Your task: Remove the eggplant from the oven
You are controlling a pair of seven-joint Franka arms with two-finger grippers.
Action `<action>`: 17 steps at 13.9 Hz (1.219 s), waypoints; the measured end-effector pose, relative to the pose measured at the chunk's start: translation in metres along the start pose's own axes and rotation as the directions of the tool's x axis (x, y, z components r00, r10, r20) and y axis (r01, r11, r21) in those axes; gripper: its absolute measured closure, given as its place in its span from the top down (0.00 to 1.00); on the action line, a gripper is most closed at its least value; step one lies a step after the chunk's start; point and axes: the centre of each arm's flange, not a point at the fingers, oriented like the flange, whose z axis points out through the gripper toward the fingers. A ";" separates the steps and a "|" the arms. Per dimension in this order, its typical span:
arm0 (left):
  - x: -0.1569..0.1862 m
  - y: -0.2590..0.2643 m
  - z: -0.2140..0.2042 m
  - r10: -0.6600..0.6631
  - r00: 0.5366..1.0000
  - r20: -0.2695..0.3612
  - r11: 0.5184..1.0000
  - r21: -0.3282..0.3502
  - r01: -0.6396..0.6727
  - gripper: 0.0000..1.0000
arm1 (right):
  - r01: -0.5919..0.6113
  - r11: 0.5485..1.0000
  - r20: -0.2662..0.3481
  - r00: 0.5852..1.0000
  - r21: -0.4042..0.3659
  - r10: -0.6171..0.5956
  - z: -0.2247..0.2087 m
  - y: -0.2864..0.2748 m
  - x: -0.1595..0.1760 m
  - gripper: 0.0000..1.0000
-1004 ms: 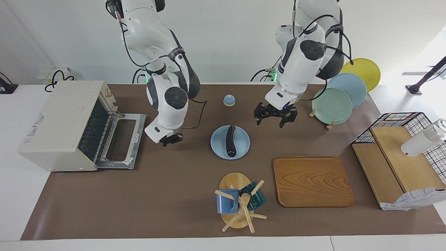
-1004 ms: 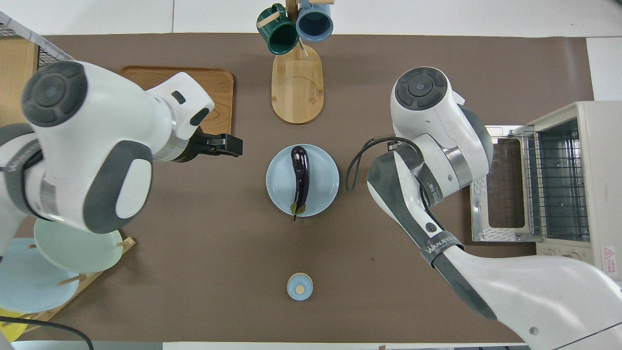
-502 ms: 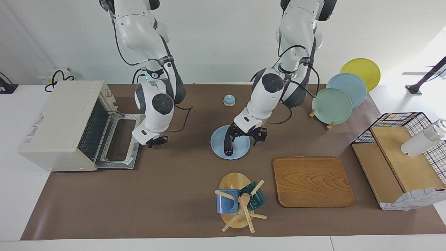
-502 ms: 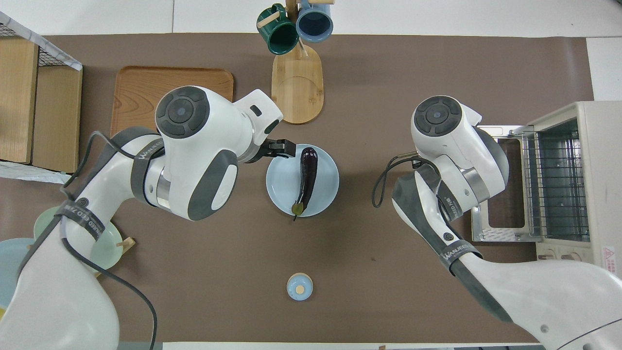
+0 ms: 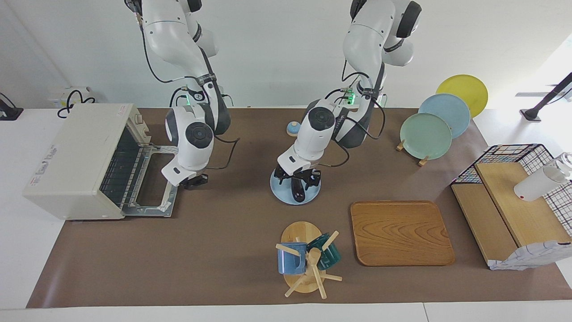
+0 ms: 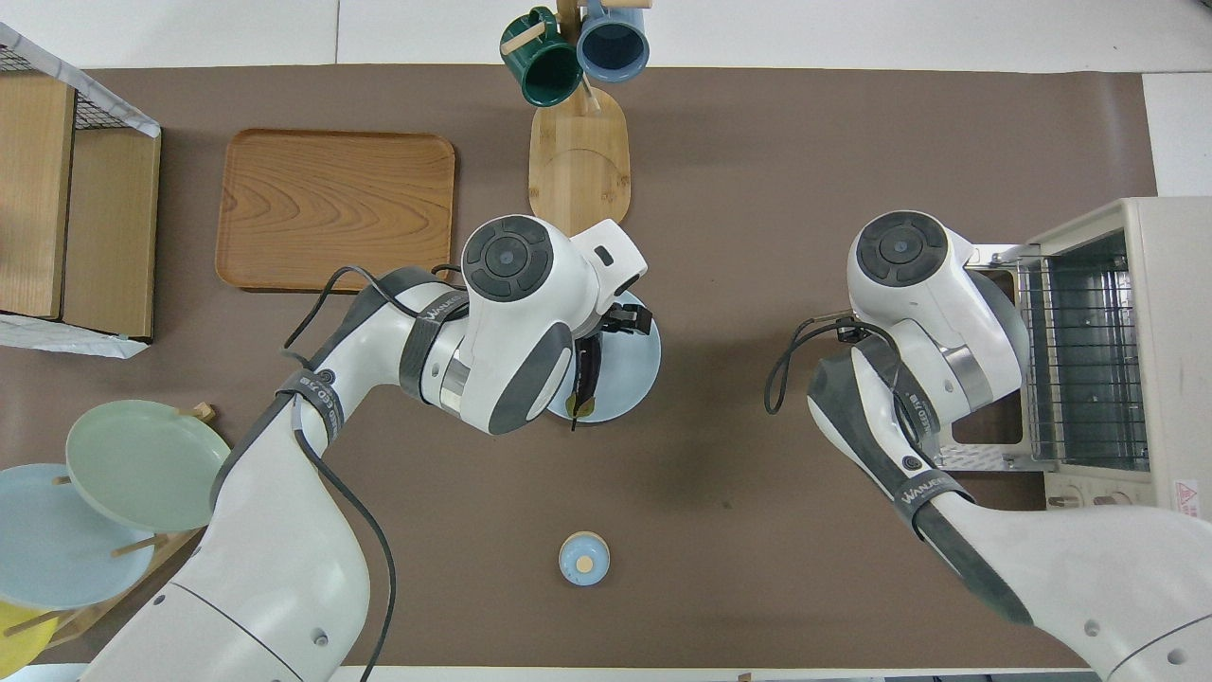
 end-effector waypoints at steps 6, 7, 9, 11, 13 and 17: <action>-0.013 -0.001 0.019 -0.010 0.999 0.031 1.000 0.014 0.009 1.00 | -0.011 1.000 0.007 1.000 -0.008 0.011 0.007 0.013 0.000 0.01; -0.014 -0.002 0.021 -0.016 1.000 0.021 1.000 0.012 0.016 1.00 | -0.010 1.000 0.007 1.000 -0.008 0.010 0.007 0.013 0.000 0.01; -0.016 -0.004 0.026 -0.023 1.000 0.017 1.000 0.012 0.023 0.95 | 0.007 1.000 0.011 1.000 -0.012 -0.007 0.005 0.013 0.000 0.01; -0.017 -0.004 0.027 -0.026 1.000 0.018 1.000 0.013 0.026 0.71 | 0.075 0.997 0.025 0.997 -0.019 -0.075 -0.008 0.016 0.001 0.01; -0.016 -0.004 0.024 -0.027 1.000 0.015 1.000 0.013 0.027 0.46 | 0.136 0.991 0.028 0.990 0.001 -0.136 -0.026 0.030 -0.001 0.01; -0.012 -0.006 0.012 -0.035 0.999 0.033 0.999 0.021 0.034 0.37 | 0.172 0.985 0.012 0.985 0.007 -0.172 -0.067 0.068 -0.011 0.01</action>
